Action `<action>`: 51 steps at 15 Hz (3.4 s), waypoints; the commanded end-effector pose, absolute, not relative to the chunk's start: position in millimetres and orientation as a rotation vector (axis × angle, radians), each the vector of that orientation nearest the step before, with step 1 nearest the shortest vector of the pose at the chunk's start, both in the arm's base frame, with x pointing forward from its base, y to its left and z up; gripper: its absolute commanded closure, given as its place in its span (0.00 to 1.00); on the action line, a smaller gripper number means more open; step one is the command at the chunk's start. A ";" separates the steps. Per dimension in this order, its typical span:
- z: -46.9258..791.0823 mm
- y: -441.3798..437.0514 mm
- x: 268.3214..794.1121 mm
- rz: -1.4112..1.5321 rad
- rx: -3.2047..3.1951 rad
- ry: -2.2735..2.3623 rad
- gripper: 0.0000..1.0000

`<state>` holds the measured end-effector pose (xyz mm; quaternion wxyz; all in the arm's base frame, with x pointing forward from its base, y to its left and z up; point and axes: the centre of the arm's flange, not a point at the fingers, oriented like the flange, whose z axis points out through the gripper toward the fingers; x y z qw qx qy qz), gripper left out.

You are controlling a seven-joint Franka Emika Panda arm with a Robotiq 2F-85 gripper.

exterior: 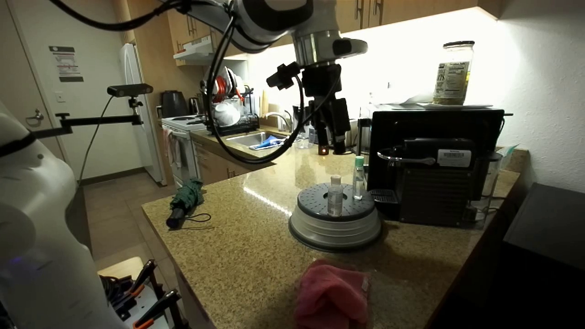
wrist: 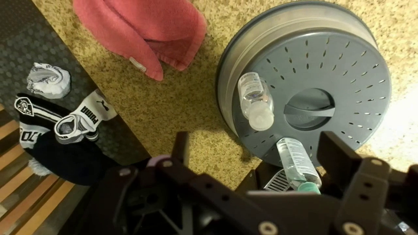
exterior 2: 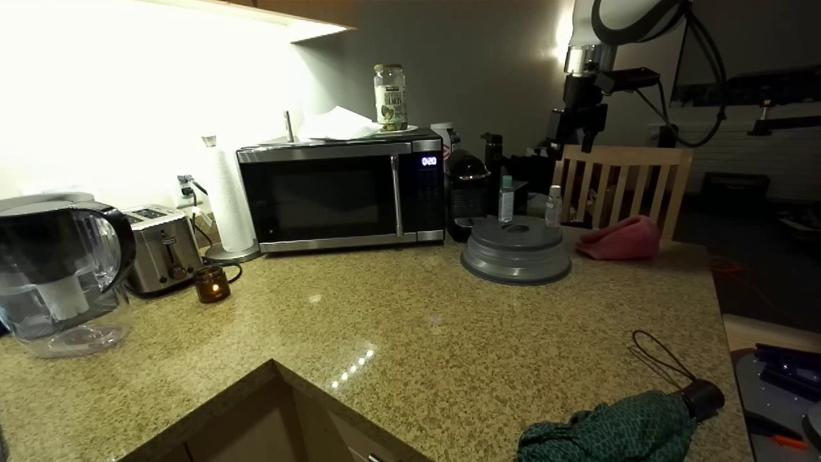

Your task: Pick up the bottle and put it on the counter

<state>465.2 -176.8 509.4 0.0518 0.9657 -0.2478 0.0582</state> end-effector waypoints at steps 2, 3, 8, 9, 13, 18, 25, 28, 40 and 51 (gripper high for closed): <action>488.2 -174.8 469.0 0.165 2.986 -0.780 0.00; 484.4 -173.6 471.6 0.163 2.997 -0.783 0.00; 472.4 -173.6 484.1 0.162 3.021 -0.797 0.00; 470.9 -174.6 485.1 0.164 3.018 -0.800 0.00; 471.6 -173.0 482.4 0.139 2.997 -0.810 0.00; 472.2 -173.1 482.6 0.141 2.997 -0.810 0.00; 472.2 -173.1 482.6 0.141 2.997 -0.810 0.00; 470.9 -175.1 485.8 0.143 2.993 -0.825 0.00; 467.8 -184.4 488.0 0.129 2.986 -0.836 0.00; 467.8 -184.4 488.0 0.129 2.986 -0.836 0.00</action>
